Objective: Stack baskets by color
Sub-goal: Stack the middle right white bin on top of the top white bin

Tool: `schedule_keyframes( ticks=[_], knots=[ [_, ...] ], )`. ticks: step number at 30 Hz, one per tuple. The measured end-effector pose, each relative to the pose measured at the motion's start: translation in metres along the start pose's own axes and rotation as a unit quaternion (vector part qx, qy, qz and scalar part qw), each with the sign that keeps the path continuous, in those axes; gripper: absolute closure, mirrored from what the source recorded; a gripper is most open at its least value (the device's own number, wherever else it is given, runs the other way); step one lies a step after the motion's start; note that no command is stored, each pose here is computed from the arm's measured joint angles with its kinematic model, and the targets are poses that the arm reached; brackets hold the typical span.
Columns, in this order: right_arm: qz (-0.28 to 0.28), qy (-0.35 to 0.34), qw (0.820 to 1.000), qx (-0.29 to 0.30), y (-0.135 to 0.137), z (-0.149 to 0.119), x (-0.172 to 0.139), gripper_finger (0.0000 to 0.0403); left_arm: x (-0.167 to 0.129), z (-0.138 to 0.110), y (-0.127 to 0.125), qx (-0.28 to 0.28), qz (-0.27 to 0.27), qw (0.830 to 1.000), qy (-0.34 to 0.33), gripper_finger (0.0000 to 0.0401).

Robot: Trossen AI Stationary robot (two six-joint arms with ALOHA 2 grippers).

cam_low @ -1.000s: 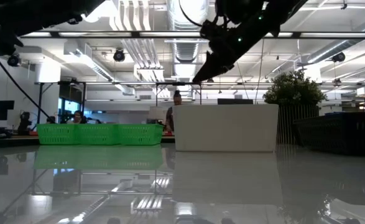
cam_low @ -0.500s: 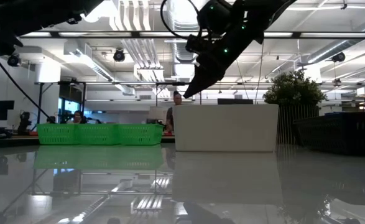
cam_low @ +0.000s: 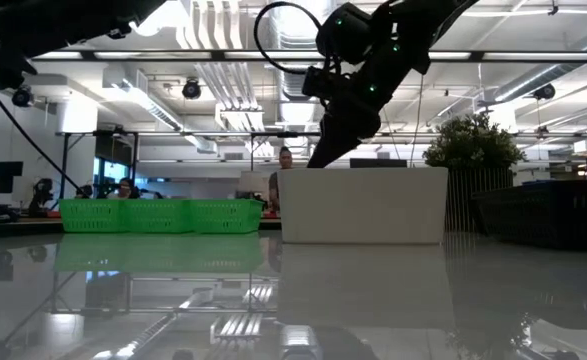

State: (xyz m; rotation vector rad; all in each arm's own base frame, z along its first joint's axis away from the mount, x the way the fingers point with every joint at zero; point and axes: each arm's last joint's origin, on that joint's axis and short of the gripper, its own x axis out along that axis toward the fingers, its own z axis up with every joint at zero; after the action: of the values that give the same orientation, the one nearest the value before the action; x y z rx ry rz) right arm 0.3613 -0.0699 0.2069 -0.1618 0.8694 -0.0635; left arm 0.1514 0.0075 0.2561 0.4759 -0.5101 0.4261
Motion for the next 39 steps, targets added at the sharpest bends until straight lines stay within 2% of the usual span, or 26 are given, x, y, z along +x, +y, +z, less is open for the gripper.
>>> schedule_keyframes(
  ticks=[10, 20, 26, 33, 39],
  knots=[
    [-0.032, -0.028, 0.999, -0.006, -0.005, 0.001, 0.002, 0.0198, 0.001, 0.001, 0.000, -0.001, 0.001, 1.000, -0.002, 0.0401],
    [-0.052, -0.053, 0.997, -0.012, -0.004, -0.017, 0.013, 0.0198, 0.001, 0.001, 0.001, -0.002, 0.003, 1.000, -0.005, 0.0401],
    [-0.063, -0.070, 0.995, -0.017, -0.005, -0.017, 0.018, 0.0198, 0.001, 0.002, 0.001, -0.003, 0.005, 1.000, -0.008, 0.0401],
    [-0.055, -0.036, 0.997, -0.030, -0.005, -0.023, 0.044, 0.0198, 0.001, 0.002, 0.001, -0.003, 0.006, 1.000, -0.009, 0.0401],
    [-0.057, -0.044, 0.997, -0.026, -0.008, -0.013, 0.041, 0.0203, 0.001, 0.002, 0.001, -0.003, 0.005, 1.000, -0.009, 0.0401]
  ],
)
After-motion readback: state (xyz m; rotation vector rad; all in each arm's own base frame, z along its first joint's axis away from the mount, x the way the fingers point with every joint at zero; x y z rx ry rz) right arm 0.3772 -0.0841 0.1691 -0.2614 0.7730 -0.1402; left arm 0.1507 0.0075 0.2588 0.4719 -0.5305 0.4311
